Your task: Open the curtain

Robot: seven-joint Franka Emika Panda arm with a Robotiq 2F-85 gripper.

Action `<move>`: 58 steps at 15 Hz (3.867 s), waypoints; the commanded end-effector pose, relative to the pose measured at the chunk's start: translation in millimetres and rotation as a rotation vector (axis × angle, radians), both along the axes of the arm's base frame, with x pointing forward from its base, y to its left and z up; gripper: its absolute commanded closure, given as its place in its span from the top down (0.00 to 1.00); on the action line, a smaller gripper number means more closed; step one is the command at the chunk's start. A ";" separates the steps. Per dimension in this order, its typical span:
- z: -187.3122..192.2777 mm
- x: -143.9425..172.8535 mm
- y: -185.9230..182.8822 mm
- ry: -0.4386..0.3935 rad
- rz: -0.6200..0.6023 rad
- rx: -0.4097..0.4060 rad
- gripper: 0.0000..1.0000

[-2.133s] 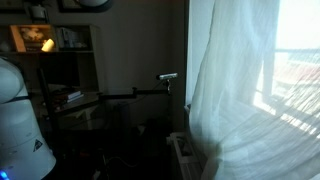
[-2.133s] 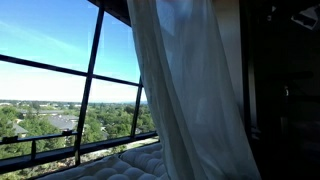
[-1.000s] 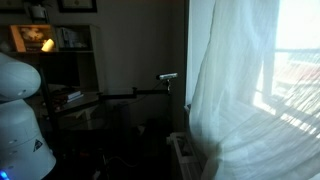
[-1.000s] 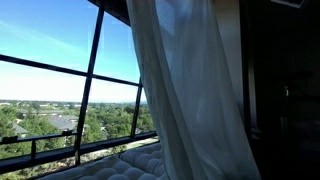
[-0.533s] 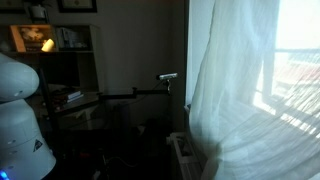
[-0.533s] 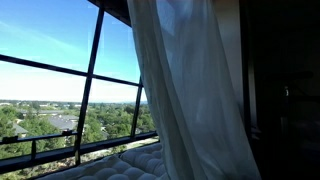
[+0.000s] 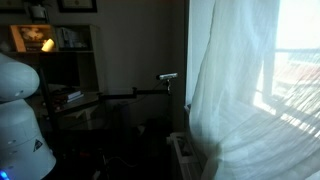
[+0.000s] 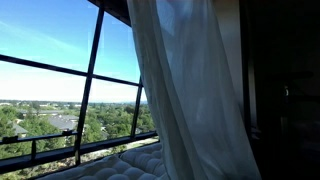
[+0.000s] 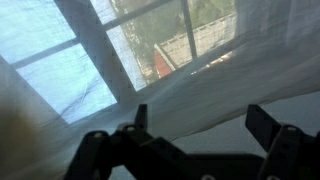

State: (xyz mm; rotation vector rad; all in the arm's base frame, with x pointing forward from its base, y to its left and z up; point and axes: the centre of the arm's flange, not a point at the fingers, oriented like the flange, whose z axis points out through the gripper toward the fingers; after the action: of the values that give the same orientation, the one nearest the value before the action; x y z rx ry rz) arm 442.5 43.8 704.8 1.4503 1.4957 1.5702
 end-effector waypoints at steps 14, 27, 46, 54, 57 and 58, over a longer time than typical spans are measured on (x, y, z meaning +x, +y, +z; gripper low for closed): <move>44.5 -4.8 92.8 -0.027 0.031 -0.146 1.00; 93.8 18.2 141.7 -0.017 -0.069 -0.312 1.00; 37.8 38.9 208.3 0.033 0.353 -0.625 1.00; -10.4 75.9 213.4 0.155 0.353 -0.675 1.00; -14.3 71.3 219.3 0.186 0.357 -0.796 1.00; -14.1 69.7 219.7 0.165 0.304 -0.839 1.00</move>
State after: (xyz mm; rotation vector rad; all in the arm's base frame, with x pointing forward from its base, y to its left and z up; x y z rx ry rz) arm 514.7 256.0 680.4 0.9350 2.2280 0.9317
